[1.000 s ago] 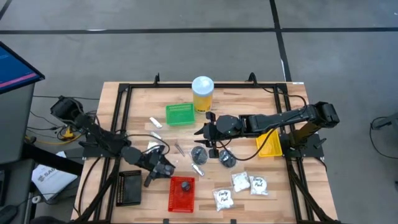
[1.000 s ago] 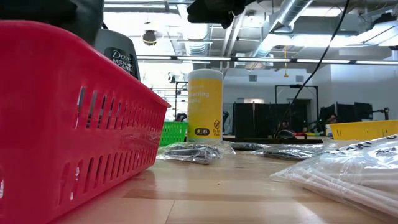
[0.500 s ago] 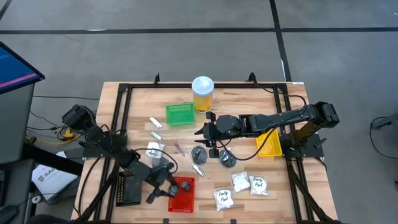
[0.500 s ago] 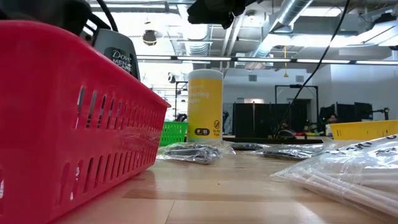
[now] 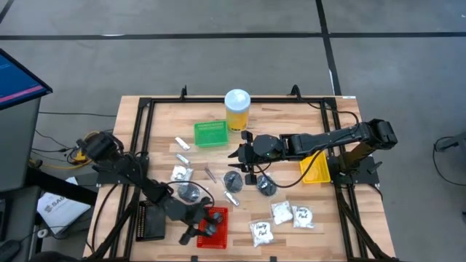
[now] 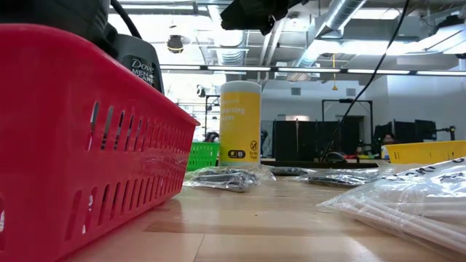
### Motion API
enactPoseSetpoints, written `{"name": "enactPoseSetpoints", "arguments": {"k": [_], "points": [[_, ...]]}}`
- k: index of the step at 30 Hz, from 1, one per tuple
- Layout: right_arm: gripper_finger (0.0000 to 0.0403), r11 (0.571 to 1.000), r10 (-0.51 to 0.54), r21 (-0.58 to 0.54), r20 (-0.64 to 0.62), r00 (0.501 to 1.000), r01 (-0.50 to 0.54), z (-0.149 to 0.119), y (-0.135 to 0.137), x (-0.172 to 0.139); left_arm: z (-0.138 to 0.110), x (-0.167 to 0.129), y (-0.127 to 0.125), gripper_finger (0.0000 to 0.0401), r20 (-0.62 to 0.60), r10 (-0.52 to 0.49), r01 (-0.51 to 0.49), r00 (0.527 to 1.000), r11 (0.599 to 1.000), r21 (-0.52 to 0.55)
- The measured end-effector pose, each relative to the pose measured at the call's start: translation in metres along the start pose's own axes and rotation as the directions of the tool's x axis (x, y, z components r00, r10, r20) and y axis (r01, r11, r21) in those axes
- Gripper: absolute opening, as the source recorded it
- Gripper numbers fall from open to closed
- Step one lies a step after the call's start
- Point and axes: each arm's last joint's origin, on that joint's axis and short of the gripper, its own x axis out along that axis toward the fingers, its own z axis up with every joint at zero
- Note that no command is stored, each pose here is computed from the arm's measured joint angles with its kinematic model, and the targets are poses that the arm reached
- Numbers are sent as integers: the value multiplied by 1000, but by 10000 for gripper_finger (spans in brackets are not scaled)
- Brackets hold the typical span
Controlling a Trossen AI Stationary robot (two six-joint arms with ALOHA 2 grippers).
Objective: Pick & Place Travel size toiletries
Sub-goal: Put the gray deodorant into the red bin, then put the black hairbrush into the green bin
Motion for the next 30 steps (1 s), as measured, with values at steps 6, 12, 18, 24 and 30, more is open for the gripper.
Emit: {"name": "enactPoseSetpoints", "arguments": {"k": [6,12,18,24,30], "points": [[120,1000,0,0,0,1000,0,0,0,0,-2,1,0,187,-8,-5,5,1000,999,-44],[120,1000,0,0,1,1000,0,0,0,0,-2,1,0,209,-9,-6,6,1000,999,-45],[120,1000,0,0,1,1000,0,0,0,0,-2,1,0,190,-9,-6,6,1000,999,-44],[120,1000,0,0,1,1000,0,0,0,0,-1,1,0,228,-8,-7,7,1000,999,-43],[120,1000,0,0,1,1000,0,0,0,0,-1,1,0,226,-7,-7,7,1000,999,-43]]}}
